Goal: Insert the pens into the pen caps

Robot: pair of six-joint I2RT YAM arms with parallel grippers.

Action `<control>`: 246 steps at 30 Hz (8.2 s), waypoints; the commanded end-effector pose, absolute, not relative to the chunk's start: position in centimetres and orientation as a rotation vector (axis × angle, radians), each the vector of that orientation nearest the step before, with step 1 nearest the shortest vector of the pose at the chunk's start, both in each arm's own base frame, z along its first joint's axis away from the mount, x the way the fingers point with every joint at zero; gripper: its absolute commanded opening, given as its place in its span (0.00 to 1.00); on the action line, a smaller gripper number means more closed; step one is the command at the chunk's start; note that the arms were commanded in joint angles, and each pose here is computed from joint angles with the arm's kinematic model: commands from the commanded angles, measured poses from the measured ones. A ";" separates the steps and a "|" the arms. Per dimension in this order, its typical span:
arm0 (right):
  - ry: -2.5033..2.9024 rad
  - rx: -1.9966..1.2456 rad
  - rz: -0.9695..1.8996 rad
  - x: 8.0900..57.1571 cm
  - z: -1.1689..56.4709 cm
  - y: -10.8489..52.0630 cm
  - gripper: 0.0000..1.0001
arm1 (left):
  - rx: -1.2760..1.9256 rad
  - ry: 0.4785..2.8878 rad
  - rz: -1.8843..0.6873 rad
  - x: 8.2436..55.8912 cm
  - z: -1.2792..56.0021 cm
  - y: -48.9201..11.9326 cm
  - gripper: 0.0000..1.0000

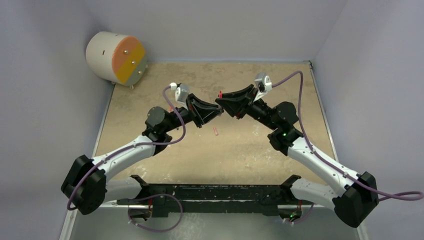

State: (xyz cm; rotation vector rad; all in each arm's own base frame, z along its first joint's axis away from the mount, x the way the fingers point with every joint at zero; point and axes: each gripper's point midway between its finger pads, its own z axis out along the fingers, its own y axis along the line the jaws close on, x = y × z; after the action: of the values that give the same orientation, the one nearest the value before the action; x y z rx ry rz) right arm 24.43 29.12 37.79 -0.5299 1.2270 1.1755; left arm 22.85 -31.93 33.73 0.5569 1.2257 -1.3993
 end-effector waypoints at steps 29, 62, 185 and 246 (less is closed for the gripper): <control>1.188 -0.528 1.265 22.5 38.2 29.0 0.00 | 0.713 1.216 -1.226 22.8 35.0 -31.5 0.00; 1.578 -0.309 0.783 29.1 28.7 24.4 0.72 | 0.366 1.366 -0.974 28.7 31.6 -23.4 0.00; 2.356 -0.302 0.088 38.2 2.4 20.7 0.37 | 0.295 1.500 -0.875 29.6 28.1 -21.8 0.00; 1.981 -0.868 0.549 27.7 7.1 34.1 0.00 | 0.246 1.455 -0.906 29.5 29.6 -21.5 0.00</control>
State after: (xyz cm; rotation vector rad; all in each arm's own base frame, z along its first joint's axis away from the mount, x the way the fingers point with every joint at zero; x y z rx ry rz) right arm 28.09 33.15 7.05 -0.9831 1.9017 0.4440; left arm 29.82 -21.98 27.71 0.2687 1.5303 -0.8972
